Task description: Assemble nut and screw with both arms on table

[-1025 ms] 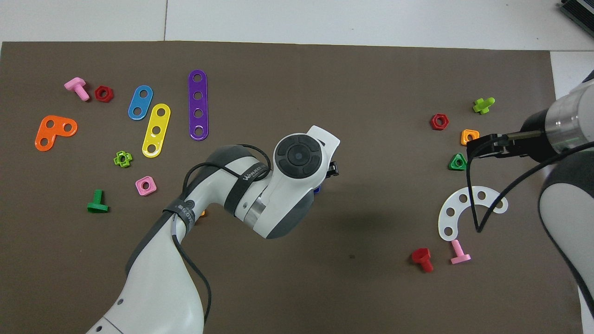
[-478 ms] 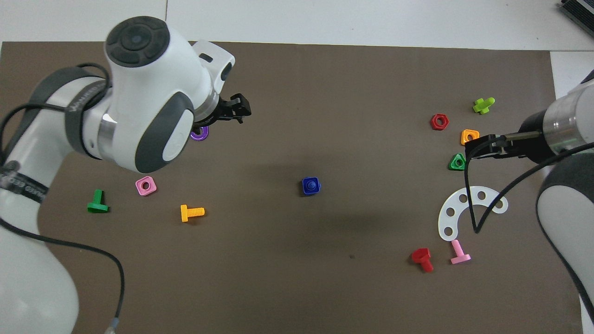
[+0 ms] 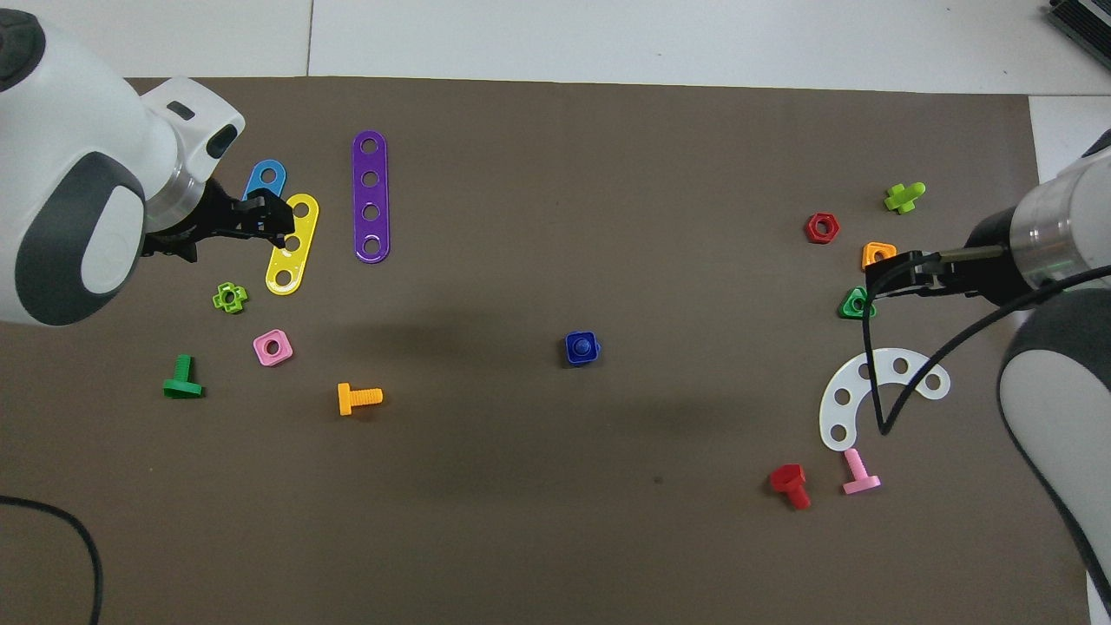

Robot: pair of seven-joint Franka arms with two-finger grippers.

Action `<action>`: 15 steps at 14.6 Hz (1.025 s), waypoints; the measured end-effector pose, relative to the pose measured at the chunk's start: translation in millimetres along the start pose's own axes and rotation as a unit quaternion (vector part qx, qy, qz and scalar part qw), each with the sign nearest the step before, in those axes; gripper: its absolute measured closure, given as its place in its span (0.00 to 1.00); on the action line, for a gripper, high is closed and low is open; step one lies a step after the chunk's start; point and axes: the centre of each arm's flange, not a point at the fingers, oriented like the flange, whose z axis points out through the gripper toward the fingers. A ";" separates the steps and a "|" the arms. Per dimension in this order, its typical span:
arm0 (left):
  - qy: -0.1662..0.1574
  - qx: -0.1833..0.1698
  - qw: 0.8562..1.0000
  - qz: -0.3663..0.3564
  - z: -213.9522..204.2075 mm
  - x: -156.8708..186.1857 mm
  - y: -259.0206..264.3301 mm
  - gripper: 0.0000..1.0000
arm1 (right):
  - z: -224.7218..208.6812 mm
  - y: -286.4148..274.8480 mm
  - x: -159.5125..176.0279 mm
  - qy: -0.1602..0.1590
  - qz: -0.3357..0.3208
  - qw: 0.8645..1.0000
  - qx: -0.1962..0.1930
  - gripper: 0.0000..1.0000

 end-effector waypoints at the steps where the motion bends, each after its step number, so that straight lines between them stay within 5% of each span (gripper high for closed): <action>1: -0.001 0.001 1.000 0.003 -2.9 -7.0 -6.7 0.00 | 0.1 0.0 0.0 0.000 0.001 1.000 0.000 0.00; 7: 0.045 -0.007 0.998 0.034 -65.4 -43.3 -26.7 0.00 | 0.5 0.0 0.1 0.000 0.013 1.000 0.000 0.00; 15: 0.044 -0.040 0.998 0.003 -76.4 -40.7 -56.8 0.00 | 2.3 -0.1 0.0 -0.001 0.018 1.000 0.000 0.03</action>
